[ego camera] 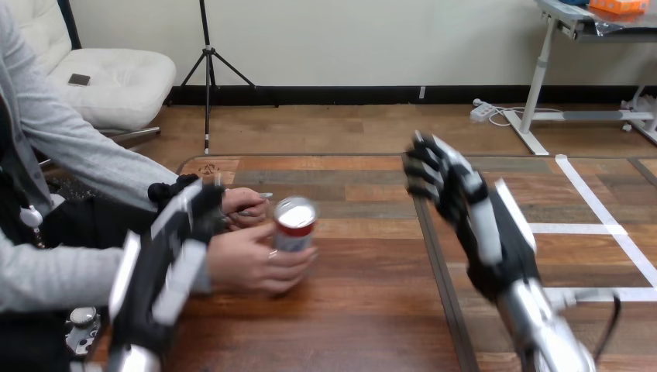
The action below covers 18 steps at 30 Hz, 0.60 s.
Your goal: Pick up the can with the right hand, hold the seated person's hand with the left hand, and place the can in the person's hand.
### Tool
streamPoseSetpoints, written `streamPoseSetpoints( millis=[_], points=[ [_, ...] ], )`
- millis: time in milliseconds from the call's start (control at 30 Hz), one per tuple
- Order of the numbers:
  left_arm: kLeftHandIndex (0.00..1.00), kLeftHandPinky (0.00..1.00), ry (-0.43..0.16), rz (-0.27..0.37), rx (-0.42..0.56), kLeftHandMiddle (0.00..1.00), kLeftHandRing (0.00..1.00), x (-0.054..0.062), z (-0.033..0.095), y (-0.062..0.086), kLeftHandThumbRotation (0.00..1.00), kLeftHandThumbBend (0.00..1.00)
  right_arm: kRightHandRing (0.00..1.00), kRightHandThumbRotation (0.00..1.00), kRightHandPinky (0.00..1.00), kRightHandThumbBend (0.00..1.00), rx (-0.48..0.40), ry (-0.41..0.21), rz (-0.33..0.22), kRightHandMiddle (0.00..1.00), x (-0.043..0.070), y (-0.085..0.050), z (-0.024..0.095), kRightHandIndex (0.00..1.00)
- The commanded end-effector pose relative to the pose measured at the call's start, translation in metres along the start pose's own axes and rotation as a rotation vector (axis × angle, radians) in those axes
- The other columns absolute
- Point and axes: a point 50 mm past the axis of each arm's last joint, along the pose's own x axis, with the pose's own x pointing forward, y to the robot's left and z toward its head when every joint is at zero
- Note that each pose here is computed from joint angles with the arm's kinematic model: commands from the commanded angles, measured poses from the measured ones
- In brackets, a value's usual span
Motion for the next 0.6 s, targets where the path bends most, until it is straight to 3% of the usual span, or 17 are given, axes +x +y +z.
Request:
streamPoseSetpoints(
  millis=[0, 333, 567],
  points=[
    [0.84, 0.81, -0.108, 0.028, -0.044, 0.86, 0.88, 0.007, 0.012, 0.0, 0.88, 0.72, 0.9, 1.0, 0.87, 1.0, 0.027, -0.109, -0.02, 0.9, 0.003, 0.001, 0.013, 0.89],
    [0.87, 0.88, -0.048, 0.038, -0.146, 0.88, 0.9, -0.01, -0.001, -0.003, 0.91, 0.72, 0.9, 1.0, 0.9, 1.0, 0.104, -0.067, -0.051, 0.9, -0.016, 0.002, -0.003, 0.89],
    [0.9, 0.94, -0.013, 0.018, -0.169, 0.9, 0.92, -0.015, -0.007, -0.003, 0.89, 0.7, 0.91, 1.0, 0.91, 1.0, 0.134, -0.029, -0.058, 0.91, -0.027, 0.002, -0.013, 0.9]
  ],
)
